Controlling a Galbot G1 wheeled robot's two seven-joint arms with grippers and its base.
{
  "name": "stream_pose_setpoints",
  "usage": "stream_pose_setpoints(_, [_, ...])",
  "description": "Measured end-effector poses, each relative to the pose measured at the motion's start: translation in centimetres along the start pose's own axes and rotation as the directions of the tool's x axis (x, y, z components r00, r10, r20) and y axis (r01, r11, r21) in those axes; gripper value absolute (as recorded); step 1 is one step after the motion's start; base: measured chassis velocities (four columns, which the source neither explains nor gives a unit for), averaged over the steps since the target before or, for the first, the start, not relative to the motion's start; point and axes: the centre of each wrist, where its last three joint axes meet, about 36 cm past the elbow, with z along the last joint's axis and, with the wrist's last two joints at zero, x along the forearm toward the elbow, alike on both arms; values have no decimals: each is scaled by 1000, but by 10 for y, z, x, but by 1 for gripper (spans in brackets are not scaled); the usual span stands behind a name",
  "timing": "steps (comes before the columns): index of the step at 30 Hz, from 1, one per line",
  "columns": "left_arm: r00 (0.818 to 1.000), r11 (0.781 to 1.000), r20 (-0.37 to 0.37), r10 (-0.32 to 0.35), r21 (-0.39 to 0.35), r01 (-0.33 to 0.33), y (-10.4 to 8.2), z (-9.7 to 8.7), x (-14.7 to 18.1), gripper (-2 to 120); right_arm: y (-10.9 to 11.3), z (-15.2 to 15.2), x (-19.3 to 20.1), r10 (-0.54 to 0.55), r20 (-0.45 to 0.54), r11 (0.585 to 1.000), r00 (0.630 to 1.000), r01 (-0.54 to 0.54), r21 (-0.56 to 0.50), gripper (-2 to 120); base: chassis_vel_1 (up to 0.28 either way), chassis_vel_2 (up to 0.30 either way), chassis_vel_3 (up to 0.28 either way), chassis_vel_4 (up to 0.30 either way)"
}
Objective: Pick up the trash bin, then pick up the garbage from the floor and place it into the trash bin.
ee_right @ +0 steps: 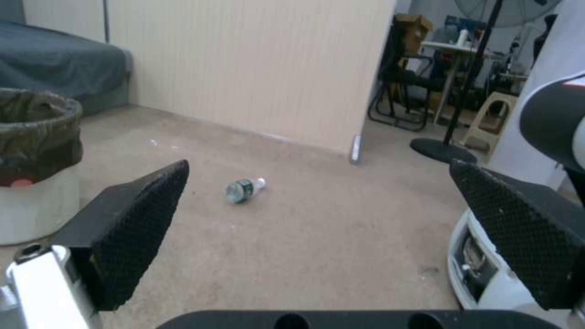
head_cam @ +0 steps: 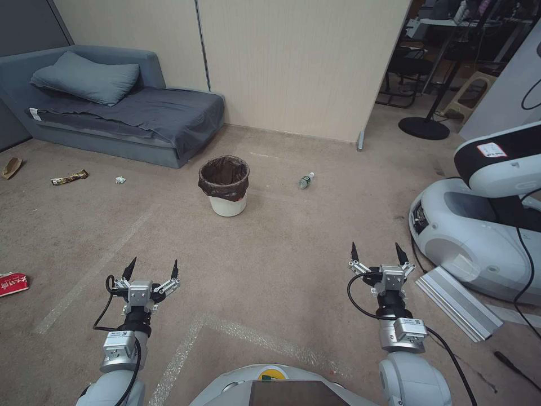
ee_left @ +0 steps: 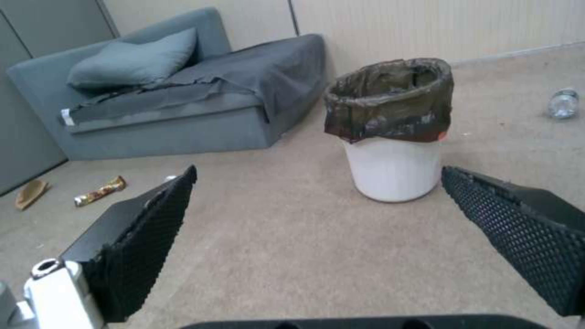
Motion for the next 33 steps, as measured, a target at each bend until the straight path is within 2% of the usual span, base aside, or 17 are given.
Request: stream_pose_setpoints(33, [1000,1000,-3,-11,2,11,3,3,-1,100,2,4,-2,-12,-3,1000,1000,12,-5,100,-151,141,148,-142])
